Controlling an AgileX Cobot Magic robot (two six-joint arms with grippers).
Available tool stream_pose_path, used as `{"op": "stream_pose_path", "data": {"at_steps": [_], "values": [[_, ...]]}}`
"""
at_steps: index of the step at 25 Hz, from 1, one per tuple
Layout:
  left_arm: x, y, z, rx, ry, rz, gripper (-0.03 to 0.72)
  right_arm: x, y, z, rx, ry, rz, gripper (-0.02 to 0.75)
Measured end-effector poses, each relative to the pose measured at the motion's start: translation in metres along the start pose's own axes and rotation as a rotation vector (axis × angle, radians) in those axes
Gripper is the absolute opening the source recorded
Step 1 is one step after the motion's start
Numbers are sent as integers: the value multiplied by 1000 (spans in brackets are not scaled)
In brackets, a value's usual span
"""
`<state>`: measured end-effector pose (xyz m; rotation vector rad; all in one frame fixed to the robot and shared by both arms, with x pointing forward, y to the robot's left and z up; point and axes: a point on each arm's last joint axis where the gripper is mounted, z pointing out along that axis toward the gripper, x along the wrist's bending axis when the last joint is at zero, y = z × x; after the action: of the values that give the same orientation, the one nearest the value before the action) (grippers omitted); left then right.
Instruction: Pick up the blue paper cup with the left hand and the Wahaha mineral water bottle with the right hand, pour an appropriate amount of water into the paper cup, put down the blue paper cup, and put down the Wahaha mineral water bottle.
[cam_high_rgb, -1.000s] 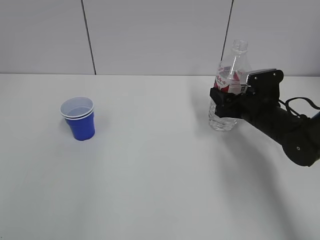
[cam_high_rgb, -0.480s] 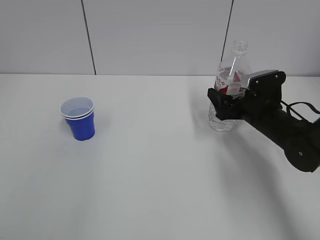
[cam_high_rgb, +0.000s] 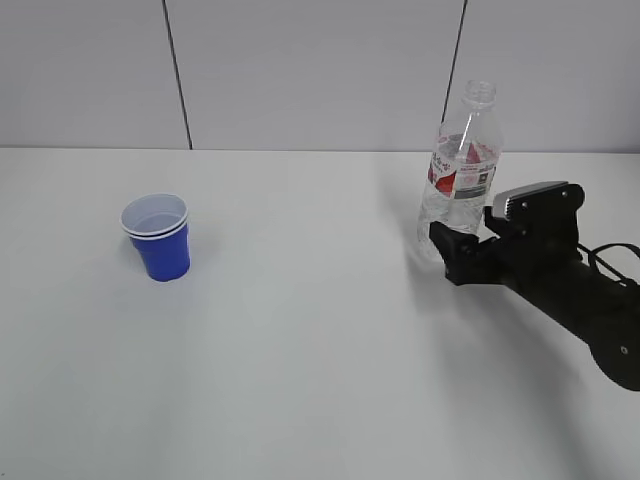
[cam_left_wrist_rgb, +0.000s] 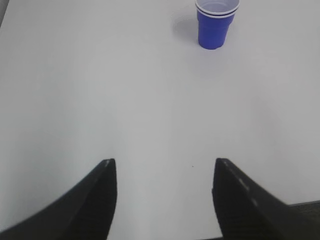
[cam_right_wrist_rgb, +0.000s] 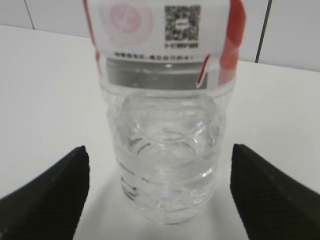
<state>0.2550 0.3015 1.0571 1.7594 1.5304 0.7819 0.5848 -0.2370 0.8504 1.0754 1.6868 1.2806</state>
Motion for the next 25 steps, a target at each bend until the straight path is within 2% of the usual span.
{"op": "stream_pose_path", "data": {"at_steps": [5, 11, 18, 25], "values": [[0, 0, 0, 0, 0, 0, 458, 5, 11, -22, 2, 7, 7, 662], [0, 0, 0, 0, 0, 0, 458, 15, 67, -80, -128, 32, -9, 661], [0, 0, 0, 0, 0, 0, 458, 25, 114, -135, -137, 54, -53, 652], [0, 0, 0, 0, 0, 0, 458, 26, 149, -187, -108, -24, -91, 641]]}}
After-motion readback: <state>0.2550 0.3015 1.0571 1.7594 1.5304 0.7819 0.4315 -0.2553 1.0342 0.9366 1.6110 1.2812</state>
